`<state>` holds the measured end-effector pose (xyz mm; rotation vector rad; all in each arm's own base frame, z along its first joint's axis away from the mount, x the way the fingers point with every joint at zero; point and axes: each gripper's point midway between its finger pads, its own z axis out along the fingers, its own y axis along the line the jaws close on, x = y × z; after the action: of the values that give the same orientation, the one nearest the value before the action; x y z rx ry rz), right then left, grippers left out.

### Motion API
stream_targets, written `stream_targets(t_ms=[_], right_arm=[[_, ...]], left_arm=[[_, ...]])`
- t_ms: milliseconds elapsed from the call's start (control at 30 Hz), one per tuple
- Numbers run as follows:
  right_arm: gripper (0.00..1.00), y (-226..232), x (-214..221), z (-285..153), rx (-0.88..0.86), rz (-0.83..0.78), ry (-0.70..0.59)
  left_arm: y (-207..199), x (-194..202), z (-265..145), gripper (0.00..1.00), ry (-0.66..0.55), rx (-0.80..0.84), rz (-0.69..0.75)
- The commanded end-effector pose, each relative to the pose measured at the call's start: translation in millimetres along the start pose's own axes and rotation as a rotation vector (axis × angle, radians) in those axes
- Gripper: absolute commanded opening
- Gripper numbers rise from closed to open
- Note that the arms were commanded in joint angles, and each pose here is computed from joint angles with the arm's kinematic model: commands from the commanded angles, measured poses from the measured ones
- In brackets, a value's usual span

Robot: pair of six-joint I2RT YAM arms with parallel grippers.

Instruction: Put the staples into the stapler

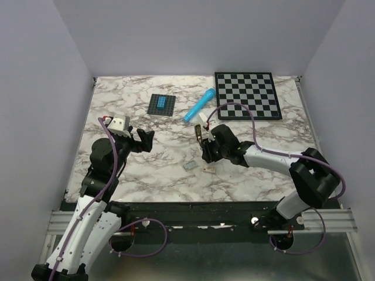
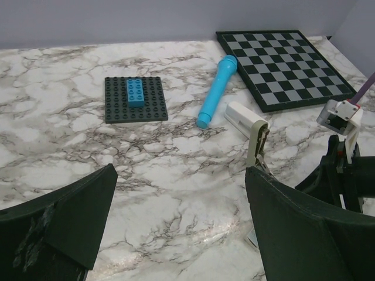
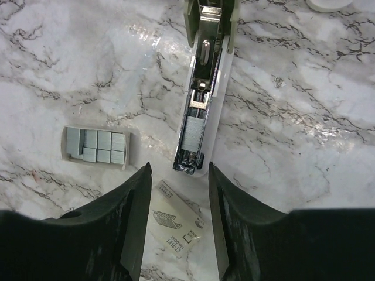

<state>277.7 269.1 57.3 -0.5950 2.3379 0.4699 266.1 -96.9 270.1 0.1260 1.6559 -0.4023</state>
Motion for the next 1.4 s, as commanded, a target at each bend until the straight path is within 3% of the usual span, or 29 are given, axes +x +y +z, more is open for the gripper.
stream_targets(t_ms=[0,233,433,633,767,933,1000,1167,1267,1300,1333,1367], right_arm=[[0.5,2,-6,12,-0.004,-0.029,-0.064],[0.44,-7,-1,24,0.04,-0.046,-0.061],[0.31,-12,1,26,0.061,-0.064,-0.056],[0.1,-6,-7,23,0.02,-0.138,-0.085],[0.02,8,-13,27,-0.074,-0.24,-0.098],[0.01,26,-24,33,-0.176,-0.335,-0.124],[0.01,31,-27,32,-0.206,-0.36,-0.138],[0.01,37,-23,30,-0.254,-0.391,-0.162],[0.01,41,-19,31,-0.279,-0.407,-0.147],[0.01,40,-19,32,-0.275,-0.409,-0.147],[0.01,39,-17,32,-0.274,-0.413,-0.143],[0.01,39,-16,32,-0.277,-0.421,-0.141]], left_arm=[[-14,2,5,0.99,-0.003,0.092,0.012],[-20,8,10,0.99,0.015,0.134,0.013],[-28,15,16,0.99,0.033,0.188,0.012],[-47,25,30,0.99,0.063,0.326,0.041],[-52,33,44,0.99,0.077,0.394,0.142],[-61,47,59,0.99,0.074,0.531,0.324],[-70,62,55,0.99,0.092,0.668,0.362],[-65,74,52,0.99,0.028,0.862,0.316],[-58,92,60,0.99,0.08,0.955,0.347],[-55,104,63,0.99,0.168,0.975,0.307],[-52,110,64,0.99,0.195,0.991,0.328],[-48,114,67,0.99,0.173,1.018,0.435]])
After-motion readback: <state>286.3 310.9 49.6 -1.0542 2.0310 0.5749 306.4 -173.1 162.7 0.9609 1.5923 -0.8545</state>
